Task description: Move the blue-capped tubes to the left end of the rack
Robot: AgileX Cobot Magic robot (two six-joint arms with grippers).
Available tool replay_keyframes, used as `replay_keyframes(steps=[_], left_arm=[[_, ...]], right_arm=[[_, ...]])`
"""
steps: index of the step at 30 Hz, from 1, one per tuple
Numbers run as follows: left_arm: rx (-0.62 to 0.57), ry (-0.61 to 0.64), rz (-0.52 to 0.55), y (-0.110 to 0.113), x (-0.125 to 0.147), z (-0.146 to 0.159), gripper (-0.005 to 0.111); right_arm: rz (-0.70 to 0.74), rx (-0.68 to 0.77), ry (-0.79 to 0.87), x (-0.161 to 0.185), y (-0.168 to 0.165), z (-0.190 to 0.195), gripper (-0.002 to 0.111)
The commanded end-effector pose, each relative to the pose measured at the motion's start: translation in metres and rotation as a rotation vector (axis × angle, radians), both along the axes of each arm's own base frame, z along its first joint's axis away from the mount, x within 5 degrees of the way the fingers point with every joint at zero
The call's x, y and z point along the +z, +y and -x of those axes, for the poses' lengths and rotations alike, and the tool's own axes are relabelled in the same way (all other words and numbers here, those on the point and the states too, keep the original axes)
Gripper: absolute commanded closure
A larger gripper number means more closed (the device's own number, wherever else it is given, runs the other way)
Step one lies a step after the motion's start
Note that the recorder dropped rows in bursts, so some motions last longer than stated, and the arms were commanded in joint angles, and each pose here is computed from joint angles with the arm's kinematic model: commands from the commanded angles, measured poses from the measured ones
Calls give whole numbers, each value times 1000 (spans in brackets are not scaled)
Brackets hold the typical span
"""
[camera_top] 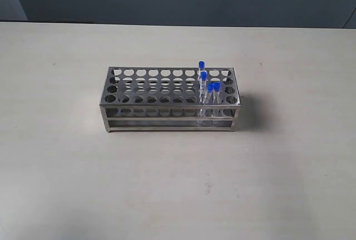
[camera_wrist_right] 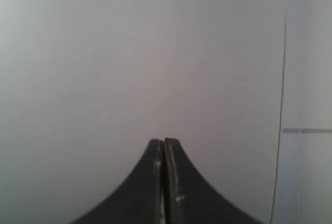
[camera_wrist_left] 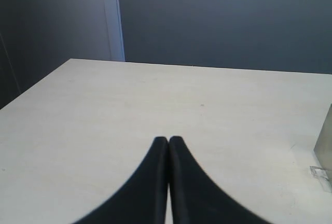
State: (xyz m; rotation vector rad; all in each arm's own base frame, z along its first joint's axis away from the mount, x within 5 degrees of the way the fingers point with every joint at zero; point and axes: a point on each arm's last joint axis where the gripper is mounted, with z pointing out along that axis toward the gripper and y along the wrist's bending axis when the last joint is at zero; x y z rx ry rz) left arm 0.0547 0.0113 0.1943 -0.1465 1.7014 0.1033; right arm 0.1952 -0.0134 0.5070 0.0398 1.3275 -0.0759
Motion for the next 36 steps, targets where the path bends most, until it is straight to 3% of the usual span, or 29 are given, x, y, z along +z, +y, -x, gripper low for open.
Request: replay_keyframes(steps=[1,5,9,12,15,17,22,24,33,36], left_arm=[[-11,-7,7,-1,0,0,106],[-11,-7,7,-1,0,0,106],[-11,-7,7,-1,0,0,106],[-11,-7,7,-1,0,0,106],[-11,-7,7,-1,0,0,106],[-11,-7,7,-1,0,0,106],[-11,-7,7,-1,0,0,106],[-11,-7,7,-1,0,0,106],[-11,-7,5,-1,0,0,106],[-11,-7,5,-1,0,0,106]], right_arm=[[60,153,281,-71,36,-66,109],[46,339,197,-155,86,-68,109],[61,418,387,-248,106,-61,109],[33,439,479,-287,110,-56,109],[69,504,539,-302,116,-56,109],[83,583,566,-308,123,-54,103],[244,688,619,-329,131,-54,69],[323,699,624,-338,132,-56,61],[274,705,573,-357,124,-70,59],[227,768,521,-356,125,-70,59]])
